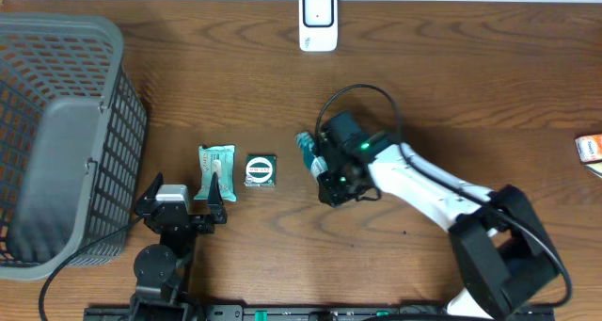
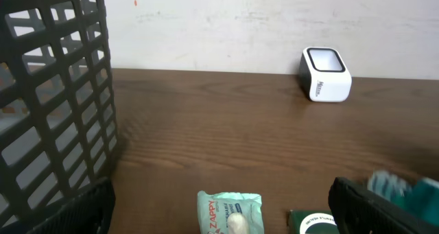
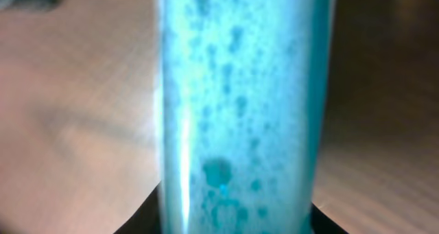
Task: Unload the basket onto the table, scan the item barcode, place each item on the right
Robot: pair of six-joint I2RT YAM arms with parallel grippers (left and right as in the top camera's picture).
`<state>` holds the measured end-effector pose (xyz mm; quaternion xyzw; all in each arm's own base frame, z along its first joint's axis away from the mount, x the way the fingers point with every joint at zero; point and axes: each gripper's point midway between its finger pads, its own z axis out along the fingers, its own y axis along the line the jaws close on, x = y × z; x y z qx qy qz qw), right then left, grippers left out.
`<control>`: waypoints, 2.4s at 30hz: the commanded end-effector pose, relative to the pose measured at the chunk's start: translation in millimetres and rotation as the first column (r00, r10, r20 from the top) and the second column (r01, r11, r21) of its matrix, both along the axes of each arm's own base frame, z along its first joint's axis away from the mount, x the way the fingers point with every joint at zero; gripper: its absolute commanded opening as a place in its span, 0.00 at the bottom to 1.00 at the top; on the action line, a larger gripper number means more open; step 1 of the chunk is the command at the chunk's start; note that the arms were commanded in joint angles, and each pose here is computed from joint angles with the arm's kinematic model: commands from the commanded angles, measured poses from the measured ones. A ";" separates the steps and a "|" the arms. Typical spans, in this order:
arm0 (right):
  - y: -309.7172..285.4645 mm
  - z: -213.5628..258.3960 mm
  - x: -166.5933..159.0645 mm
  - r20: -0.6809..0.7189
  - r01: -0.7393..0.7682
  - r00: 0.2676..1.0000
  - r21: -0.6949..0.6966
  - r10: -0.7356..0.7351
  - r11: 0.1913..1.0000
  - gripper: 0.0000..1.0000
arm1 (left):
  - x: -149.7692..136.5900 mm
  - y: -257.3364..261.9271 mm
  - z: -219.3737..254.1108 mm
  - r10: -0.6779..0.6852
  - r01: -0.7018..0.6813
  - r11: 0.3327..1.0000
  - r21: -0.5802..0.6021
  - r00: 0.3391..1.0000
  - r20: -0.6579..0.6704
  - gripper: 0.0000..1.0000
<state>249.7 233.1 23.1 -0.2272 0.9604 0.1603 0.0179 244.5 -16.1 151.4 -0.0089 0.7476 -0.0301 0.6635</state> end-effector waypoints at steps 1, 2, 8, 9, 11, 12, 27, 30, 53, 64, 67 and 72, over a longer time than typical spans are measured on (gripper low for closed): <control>12.4 48.3 -10.1 0.028 -0.191 0.981 0.237 0.190 0.953 0.01 | -0.7 2.5 -18.3 0.012 -0.012 1.000 0.012 0.999 -0.053 0.98; 5.8 56.0 -11.7 0.035 -0.204 0.979 0.249 0.201 0.947 0.01 | -0.7 2.6 -18.3 0.013 -0.012 1.000 0.012 0.999 -0.053 0.98; 1.9 98.4 -15.9 0.125 -0.270 0.963 0.368 0.240 0.890 0.01 | -0.7 2.5 -18.3 0.012 -0.012 1.000 0.012 0.999 -0.053 0.98; 0.6 102.7 -15.5 0.143 -0.277 0.960 0.367 0.241 0.888 0.01 | -0.7 2.5 -18.3 0.012 -0.012 1.000 0.011 0.999 -0.053 0.98; -3.6 106.9 -15.3 0.168 -0.285 0.956 0.344 0.240 0.895 0.01 | -0.7 2.5 -18.3 0.012 -0.012 1.000 0.012 0.999 -0.053 0.98; -5.3 108.5 -15.4 0.175 -0.286 0.955 0.335 0.239 0.898 0.01 | -0.7 2.5 -18.3 0.012 -0.012 1.000 0.012 0.999 -0.053 0.98; 8.7 161.5 -83.8 0.263 -0.525 0.843 0.592 0.469 0.612 0.01 | -0.7 2.5 -18.3 0.012 -0.012 1.000 0.012 0.999 -0.053 0.98; 8.2 163.9 -86.1 0.268 -0.529 0.840 0.595 0.471 0.605 0.01 | -0.7 2.5 -18.3 0.012 -0.012 1.000 0.012 0.999 -0.053 0.98; -11.2 138.9 47.4 0.529 -0.337 0.823 0.161 0.208 0.927 0.03 | -0.7 2.5 -18.3 0.012 -0.012 1.000 0.012 0.999 -0.053 0.98; -5.8 168.6 125.4 0.749 -0.199 0.661 0.131 0.035 0.971 0.08 | -0.7 2.5 -18.3 0.012 -0.012 1.000 0.012 0.999 -0.053 0.98; -6.5 173.3 148.6 0.799 -0.155 0.601 0.119 -0.002 0.981 0.12 | -0.7 2.6 -18.3 0.013 -0.012 1.000 0.012 0.999 -0.053 0.98; -11.7 171.7 179.8 0.845 -0.075 0.534 0.080 -0.027 0.994 0.22 | -0.7 2.5 -18.3 0.012 -0.012 1.000 0.012 0.999 -0.053 0.98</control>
